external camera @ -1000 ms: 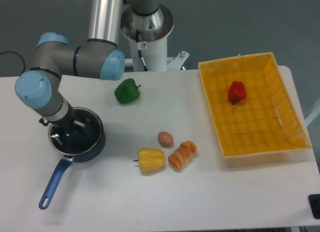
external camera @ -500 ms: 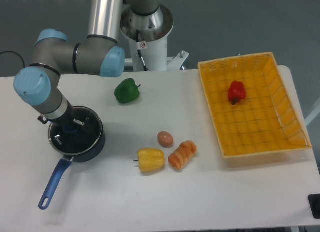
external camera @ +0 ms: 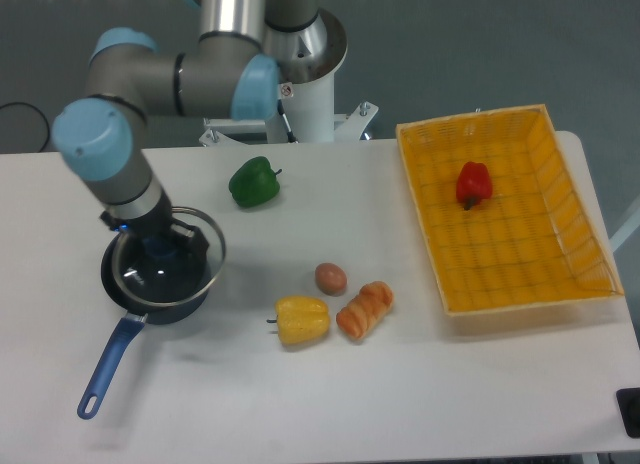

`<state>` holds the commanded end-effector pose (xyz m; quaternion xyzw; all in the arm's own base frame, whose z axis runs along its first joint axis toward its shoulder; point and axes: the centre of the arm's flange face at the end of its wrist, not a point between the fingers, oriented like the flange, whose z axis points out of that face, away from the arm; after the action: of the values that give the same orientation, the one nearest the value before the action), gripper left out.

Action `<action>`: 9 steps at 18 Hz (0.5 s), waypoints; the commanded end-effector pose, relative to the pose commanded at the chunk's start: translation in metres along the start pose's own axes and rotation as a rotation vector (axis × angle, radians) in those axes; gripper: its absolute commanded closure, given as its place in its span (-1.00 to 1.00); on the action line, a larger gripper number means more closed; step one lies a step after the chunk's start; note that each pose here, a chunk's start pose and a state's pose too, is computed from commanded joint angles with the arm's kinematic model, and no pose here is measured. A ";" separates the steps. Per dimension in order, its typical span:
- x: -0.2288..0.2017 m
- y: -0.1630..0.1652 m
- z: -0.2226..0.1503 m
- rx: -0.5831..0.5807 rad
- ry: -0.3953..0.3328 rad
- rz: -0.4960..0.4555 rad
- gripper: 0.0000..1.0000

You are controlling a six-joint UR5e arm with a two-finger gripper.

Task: Open the lid
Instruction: 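Lift the glass lid off the saucepan by its knob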

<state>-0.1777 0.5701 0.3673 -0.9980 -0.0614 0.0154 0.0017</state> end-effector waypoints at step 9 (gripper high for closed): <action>-0.116 0.049 -0.035 0.025 -0.040 0.009 0.20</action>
<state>-0.2858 0.5068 0.4051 -0.9977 -0.0566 0.0362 0.0130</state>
